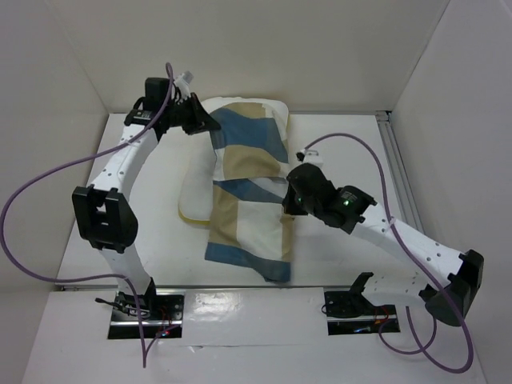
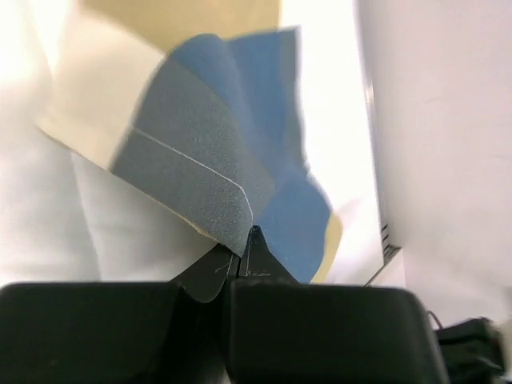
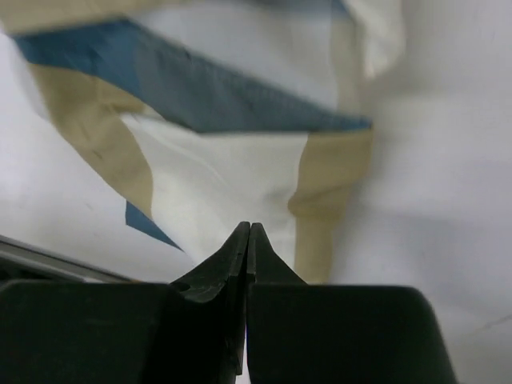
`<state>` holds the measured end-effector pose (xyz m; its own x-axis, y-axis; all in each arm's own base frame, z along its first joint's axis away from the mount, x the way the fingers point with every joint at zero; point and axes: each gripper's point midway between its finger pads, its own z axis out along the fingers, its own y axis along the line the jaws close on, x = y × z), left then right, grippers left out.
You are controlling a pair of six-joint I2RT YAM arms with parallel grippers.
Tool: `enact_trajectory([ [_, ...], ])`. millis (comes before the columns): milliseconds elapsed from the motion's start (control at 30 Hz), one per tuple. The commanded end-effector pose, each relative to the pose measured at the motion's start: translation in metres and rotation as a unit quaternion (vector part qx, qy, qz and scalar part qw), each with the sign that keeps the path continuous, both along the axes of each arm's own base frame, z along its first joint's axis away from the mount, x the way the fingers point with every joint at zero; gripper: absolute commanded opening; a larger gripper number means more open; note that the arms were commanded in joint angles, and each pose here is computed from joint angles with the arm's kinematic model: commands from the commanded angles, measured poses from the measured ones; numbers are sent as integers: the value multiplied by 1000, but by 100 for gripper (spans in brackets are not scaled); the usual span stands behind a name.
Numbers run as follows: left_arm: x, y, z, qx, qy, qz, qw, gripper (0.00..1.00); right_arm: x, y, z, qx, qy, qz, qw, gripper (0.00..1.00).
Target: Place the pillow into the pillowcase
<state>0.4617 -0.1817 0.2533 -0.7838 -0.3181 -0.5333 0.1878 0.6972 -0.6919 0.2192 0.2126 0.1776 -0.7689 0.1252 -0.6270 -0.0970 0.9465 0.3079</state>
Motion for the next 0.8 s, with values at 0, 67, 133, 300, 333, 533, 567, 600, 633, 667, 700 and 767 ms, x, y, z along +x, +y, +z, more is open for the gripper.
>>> enact_trajectory([
  [0, -5, 6, 80, -33, -84, -7, 996, 0, 32, -4, 57, -29, -86, -7, 996, 0],
  [67, -6, 8, 100, -44, -98, -9, 994, 0, 28, 14, 47, -24, -56, 31, 998, 18],
  [133, -7, 7, 104, -49, -99, -11, 994, 0, 17, 27, 22, -25, -21, 64, 997, 70],
  [300, -9, 7, 104, -46, -103, -13, 994, 0, -33, 57, -53, -40, 56, 109, 992, 100],
  [333, -9, 7, 104, -46, -102, -13, 994, 0, -41, 63, -60, -32, 68, 110, 991, 100],
  [533, -10, 12, 104, -43, -106, -10, 993, 0, -59, 81, -97, -40, 94, 121, 987, 98],
  [567, -11, 12, 103, -42, -101, -10, 994, 0, -59, 81, -97, -40, 94, 121, 987, 83],
  [600, -9, 17, 103, -42, -101, -5, 994, 0, -53, 81, -96, -47, 84, 112, 989, 64],
  [633, -9, 17, 103, -39, -104, -7, 994, 0, -49, 80, -93, -49, 78, 103, 990, 39],
  [667, -9, 17, 103, -39, -104, -7, 994, 0, -45, 78, -90, -55, 71, 95, 991, 14],
  [700, -7, 23, 103, -38, -105, -1, 994, 0, -33, 77, -77, -62, 44, 76, 994, 0],
  [767, -8, 29, 105, -38, -105, 6, 994, 0, -17, 62, -58, -96, 15, 62, 993, 0],
])
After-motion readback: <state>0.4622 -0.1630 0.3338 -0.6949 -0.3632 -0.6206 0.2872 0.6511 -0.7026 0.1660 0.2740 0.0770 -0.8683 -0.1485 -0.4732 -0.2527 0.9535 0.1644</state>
